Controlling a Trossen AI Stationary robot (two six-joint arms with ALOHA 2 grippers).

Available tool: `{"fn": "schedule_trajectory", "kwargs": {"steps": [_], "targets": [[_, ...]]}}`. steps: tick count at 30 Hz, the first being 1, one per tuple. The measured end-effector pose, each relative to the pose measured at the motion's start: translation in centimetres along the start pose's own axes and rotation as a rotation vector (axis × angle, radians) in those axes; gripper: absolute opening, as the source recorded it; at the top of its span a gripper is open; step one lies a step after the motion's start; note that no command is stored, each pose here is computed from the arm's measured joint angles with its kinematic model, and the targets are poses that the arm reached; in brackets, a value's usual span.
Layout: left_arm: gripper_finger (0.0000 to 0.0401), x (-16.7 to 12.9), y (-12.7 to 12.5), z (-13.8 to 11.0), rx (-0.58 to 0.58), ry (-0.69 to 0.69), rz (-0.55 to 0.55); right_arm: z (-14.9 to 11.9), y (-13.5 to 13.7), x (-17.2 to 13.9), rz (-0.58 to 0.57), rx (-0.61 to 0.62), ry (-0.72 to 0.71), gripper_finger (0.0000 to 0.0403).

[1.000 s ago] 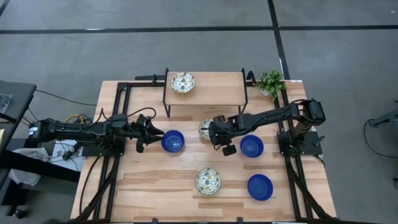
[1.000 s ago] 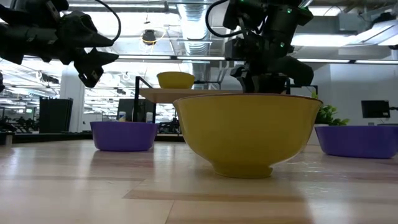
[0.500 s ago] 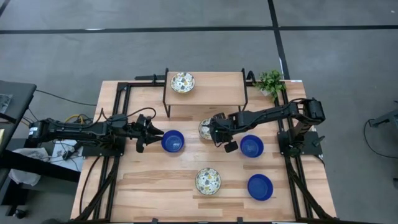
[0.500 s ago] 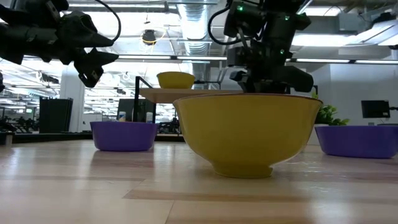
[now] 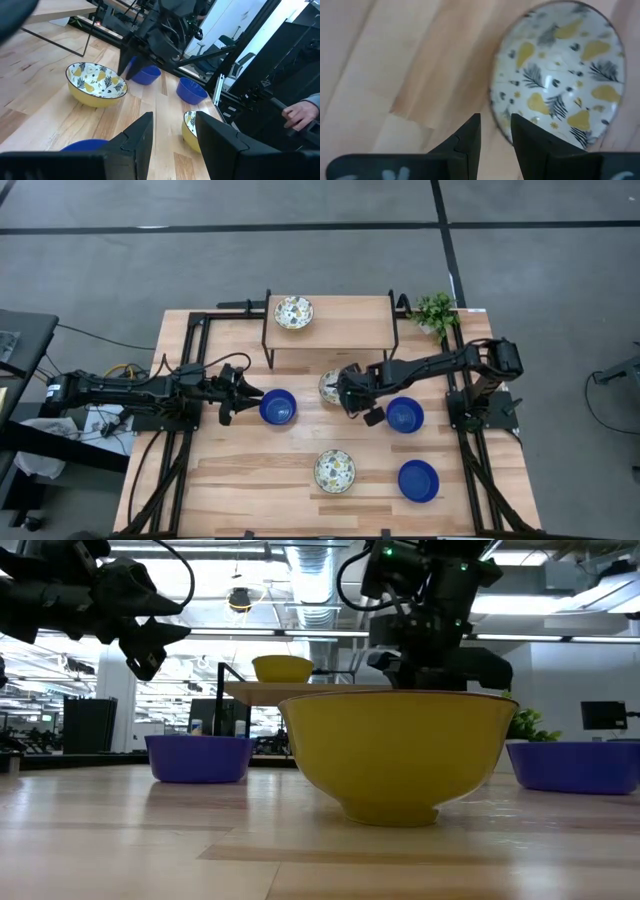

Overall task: Pick & Place Mini bowls
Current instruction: Stack the top yellow bowl on the yellow bowl on the shelf

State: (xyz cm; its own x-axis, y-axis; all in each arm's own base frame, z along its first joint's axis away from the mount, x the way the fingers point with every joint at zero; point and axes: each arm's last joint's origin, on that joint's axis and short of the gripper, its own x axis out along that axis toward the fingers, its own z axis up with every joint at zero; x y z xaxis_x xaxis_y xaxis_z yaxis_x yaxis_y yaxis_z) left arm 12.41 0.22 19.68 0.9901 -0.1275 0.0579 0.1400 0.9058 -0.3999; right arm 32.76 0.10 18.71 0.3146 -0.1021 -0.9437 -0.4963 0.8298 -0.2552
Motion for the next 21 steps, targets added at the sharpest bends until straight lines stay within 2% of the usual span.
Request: {"fn": "schedule_trajectory", "kwargs": {"steps": [4, 12, 15, 21], "targets": [[0.0145, 0.0, 0.0, 0.0, 0.000, 0.000, 0.000, 0.3, 0.5, -0.1, 0.006, -0.029, -0.003, 0.0097], [0.0145, 0.0, 0.0, 0.0, 0.000, 0.000, 0.000, 0.2, -0.3, 0.0, -0.023, -0.008, -0.022, 0.0097], [0.0145, 0.0, 0.0, 0.0, 0.000, 0.000, 0.000, 0.0, -0.5, 0.1, -0.021, -0.039, -0.019, 0.0098], [0.0145, 0.0, 0.0, 0.0, 0.000, 0.000, 0.000, 0.0, -0.4, 2.2, 0.009, -0.073, 0.027, 0.0098]]}}
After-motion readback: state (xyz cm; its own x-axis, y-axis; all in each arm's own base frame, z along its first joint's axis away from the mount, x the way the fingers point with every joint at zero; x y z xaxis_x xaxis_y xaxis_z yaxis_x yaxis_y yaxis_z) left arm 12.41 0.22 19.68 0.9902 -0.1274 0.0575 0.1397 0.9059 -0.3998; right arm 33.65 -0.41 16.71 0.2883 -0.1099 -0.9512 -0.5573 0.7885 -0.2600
